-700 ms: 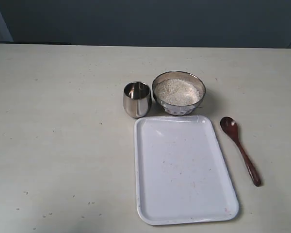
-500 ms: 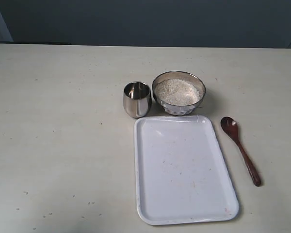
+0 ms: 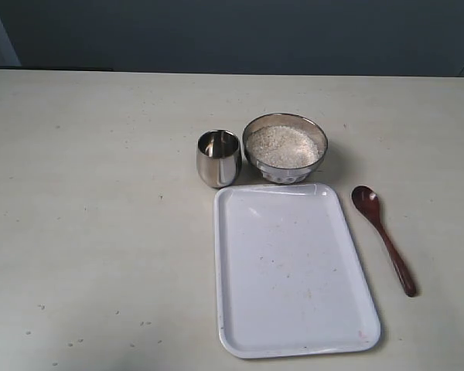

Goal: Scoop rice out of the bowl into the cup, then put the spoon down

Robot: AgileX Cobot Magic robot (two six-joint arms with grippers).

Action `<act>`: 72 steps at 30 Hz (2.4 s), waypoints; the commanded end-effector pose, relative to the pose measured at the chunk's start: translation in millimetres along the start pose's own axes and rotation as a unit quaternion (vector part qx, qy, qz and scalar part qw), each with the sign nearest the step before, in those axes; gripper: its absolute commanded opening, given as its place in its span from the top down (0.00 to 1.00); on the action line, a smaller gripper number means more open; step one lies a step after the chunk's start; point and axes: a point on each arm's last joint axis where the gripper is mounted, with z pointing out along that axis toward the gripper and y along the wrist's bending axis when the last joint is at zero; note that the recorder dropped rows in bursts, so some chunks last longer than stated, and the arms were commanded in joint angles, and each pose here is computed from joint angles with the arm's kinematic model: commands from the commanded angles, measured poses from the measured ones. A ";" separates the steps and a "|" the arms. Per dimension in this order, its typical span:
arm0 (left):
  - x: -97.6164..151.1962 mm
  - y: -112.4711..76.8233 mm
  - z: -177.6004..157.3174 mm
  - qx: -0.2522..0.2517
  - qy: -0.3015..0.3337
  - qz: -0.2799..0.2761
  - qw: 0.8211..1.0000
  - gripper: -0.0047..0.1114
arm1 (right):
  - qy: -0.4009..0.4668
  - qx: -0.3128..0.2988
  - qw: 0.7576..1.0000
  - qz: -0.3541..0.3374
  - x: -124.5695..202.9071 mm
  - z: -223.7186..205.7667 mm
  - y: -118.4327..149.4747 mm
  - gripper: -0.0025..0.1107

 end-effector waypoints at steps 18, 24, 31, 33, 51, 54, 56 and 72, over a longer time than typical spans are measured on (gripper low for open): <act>-2.1 0.1 -0.6 0.001 -0.009 -0.002 1.000 0.96 | -0.102 0.026 0.860 0.500 -27.0 -5.0 -12.9 0.98; -2.1 0.1 -0.6 0.001 -0.009 -0.002 1.000 0.96 | -0.096 -0.059 0.958 0.265 -74.6 -16.9 6.5 0.98; -2.1 0.1 -0.6 0.001 -0.009 -0.002 1.000 0.96 | 0.143 -0.137 0.977 0.077 -125.9 19.1 25.3 0.98; -2.1 0.1 -0.6 0.001 -0.009 -0.002 1.000 0.96 | 0.230 -0.146 0.961 0.038 -131.0 38.0 25.0 0.98; -2.1 0.1 -0.6 0.001 -0.009 -0.002 1.000 0.96 | 0.657 -0.155 0.737 0.028 -39.1 177.2 51.6 0.98; -2.1 0.1 -0.6 0.001 -0.009 -0.002 1.000 0.96 | 0.653 -0.164 0.739 0.014 -22.4 189.7 65.7 0.98; -2.1 0.1 -0.6 0.001 -0.009 -0.002 1.000 0.96 | 0.657 -0.163 0.736 0.016 -12.0 196.2 69.6 0.98; -2.1 0.1 -0.6 0.001 -0.009 -0.002 1.000 0.96 | 0.732 -0.161 0.657 -0.078 61.4 210.5 82.9 0.64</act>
